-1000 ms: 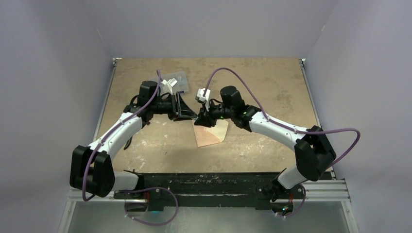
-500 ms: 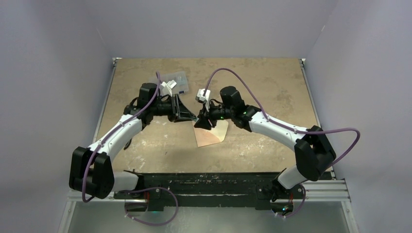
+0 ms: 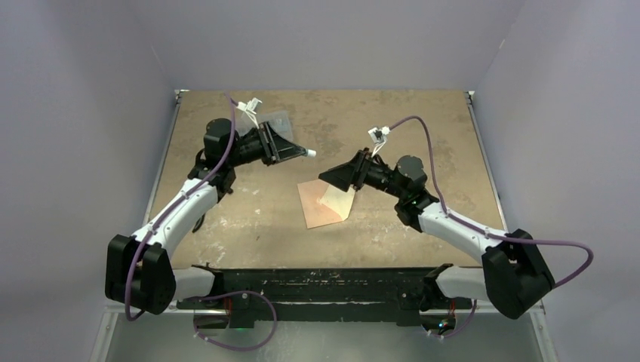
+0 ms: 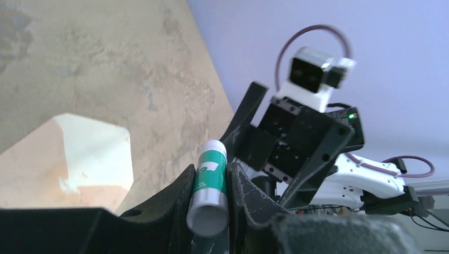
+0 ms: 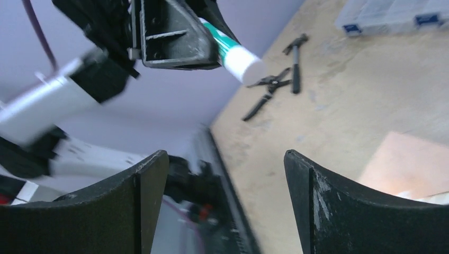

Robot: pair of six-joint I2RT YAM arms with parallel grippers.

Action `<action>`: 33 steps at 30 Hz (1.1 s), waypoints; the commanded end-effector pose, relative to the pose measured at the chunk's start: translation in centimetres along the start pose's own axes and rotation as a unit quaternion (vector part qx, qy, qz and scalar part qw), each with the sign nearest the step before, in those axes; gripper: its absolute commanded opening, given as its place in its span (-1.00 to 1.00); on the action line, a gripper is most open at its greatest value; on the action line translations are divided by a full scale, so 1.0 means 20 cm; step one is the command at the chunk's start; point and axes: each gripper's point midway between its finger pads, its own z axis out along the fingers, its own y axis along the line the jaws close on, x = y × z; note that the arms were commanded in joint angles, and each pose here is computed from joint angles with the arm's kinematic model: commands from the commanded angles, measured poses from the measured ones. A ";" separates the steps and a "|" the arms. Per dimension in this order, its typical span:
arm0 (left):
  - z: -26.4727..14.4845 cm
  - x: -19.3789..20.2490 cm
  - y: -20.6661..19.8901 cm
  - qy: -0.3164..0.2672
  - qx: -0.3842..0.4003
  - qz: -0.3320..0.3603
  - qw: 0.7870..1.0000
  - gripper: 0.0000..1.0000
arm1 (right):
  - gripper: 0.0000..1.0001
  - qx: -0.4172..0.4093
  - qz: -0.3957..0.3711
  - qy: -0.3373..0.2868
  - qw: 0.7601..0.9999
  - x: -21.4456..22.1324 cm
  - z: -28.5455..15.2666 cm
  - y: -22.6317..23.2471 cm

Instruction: Place the letter into the envelope and seal it

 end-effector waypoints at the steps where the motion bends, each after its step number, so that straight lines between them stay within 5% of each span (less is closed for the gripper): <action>1: -0.03 -0.22 -0.31 -0.073 0.090 0.089 0.989 -1.00 | 0.63 -0.063 0.222 -0.093 0.969 -0.21 0.00 0.19; 7: -0.05 -0.25 -0.42 -0.083 0.139 0.110 0.981 -1.00 | 0.59 -0.161 0.285 -0.124 0.937 -0.36 -0.02 0.35; 19: -0.06 -0.19 -0.45 -0.053 0.166 0.105 0.979 -1.00 | 0.49 -0.186 0.275 -0.095 0.938 -0.44 0.14 0.37; 33: -0.06 -0.15 -0.39 -0.030 0.132 0.119 0.984 -1.00 | -0.41 -0.220 0.263 -0.056 0.938 -0.37 0.15 0.39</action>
